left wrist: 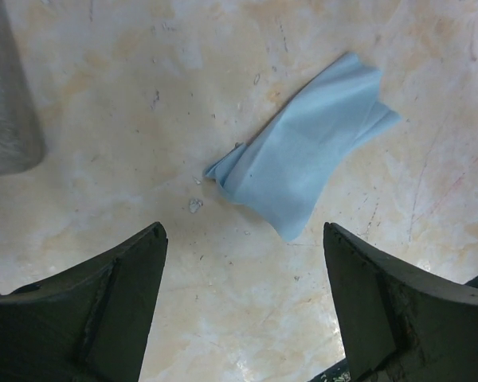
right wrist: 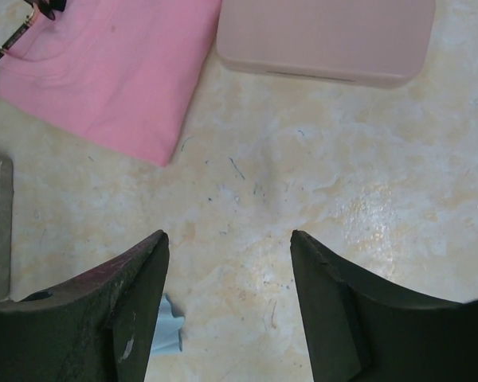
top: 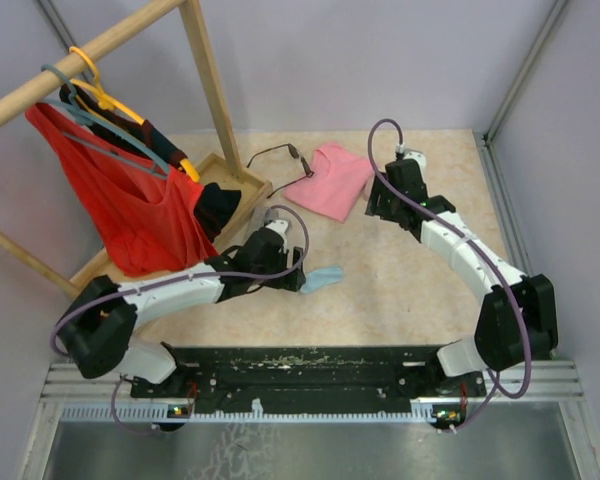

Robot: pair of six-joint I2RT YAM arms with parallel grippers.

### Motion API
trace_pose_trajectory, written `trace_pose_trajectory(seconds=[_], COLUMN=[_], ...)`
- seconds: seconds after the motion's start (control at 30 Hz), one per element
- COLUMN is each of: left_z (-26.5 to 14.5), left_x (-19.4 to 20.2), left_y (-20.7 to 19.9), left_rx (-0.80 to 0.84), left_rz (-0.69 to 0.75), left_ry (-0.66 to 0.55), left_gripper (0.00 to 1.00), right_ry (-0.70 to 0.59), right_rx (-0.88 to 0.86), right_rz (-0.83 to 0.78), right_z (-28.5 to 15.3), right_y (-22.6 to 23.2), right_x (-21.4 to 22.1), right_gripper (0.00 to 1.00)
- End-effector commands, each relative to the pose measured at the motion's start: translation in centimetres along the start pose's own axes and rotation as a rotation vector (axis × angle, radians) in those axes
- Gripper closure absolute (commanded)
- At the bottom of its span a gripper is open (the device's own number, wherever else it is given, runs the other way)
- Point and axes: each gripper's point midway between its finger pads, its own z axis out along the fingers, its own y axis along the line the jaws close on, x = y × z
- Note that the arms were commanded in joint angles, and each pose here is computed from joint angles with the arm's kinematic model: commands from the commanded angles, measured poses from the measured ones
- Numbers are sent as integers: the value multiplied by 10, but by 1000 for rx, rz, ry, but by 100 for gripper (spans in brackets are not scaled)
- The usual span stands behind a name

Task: Organize the sunglasses
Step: Move the glasses cleaning cloth to the center of the board.

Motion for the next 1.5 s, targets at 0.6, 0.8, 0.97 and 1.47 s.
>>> trace_pose_trajectory(seconds=[0.6, 0.8, 0.97, 1.47], left_z=[70, 103, 109, 22], left_x=[27, 13, 14, -41], left_y=[-53, -97, -155, -94], left_rx=[97, 210, 349, 126], left_rz=[-37, 53, 135, 126], left_ry=[96, 87, 85, -142], left_gripper=[62, 77, 73, 23], right_ry=[-196, -252, -250, -134], right_rx=[-100, -78, -22, 51], right_rz=[32, 30, 34, 57], right_z=[-62, -79, -75, 24], right_y=[-1, -10, -24, -27], right_x=[-34, -43, -43, -101], right_gripper=[37, 38, 38, 34])
